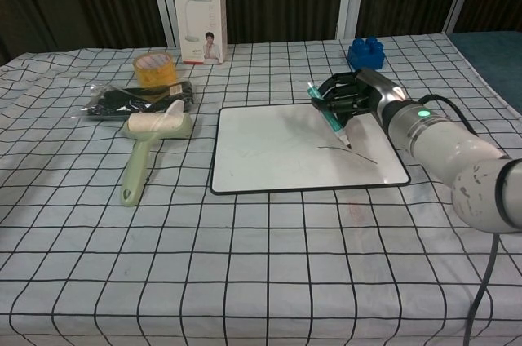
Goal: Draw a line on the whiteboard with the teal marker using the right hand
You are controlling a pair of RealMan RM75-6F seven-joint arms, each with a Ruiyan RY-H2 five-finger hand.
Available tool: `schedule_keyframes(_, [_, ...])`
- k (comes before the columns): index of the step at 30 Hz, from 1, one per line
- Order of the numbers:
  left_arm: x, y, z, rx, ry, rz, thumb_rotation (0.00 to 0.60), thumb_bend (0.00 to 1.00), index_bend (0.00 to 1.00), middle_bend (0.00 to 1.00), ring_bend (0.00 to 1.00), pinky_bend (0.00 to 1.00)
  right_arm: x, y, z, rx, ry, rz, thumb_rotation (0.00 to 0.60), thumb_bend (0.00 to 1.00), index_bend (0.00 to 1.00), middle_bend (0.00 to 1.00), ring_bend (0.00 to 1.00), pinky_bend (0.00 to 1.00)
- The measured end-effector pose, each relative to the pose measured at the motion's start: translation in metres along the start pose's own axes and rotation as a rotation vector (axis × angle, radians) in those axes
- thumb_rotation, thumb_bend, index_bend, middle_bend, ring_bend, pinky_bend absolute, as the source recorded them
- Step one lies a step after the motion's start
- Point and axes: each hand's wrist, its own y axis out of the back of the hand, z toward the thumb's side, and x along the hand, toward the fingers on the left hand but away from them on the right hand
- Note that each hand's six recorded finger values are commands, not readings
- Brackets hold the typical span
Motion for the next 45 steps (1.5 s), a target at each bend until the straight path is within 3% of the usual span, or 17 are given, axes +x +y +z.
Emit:
schedule_keyframes(27, [-0.002,-0.004,0.003,0.0,-0.013,-0.022,0.6,0.4,0.0,0.01,0.0,0.02,-0.002,0.001,-0.009,0.08,0.004,-0.01,0.6,0.44,1.0,0.8,0.69,0.64])
schedule_keyframes(45, [0.002,-0.005,-0.001,0.013,0.014,-0.02,0.6,0.4,0.0,0.01,0.0,0.02,-0.017,0.026,-0.013,0.26,0.016,-0.06,0.6,0.44,1.0,0.8,0.69,0.64])
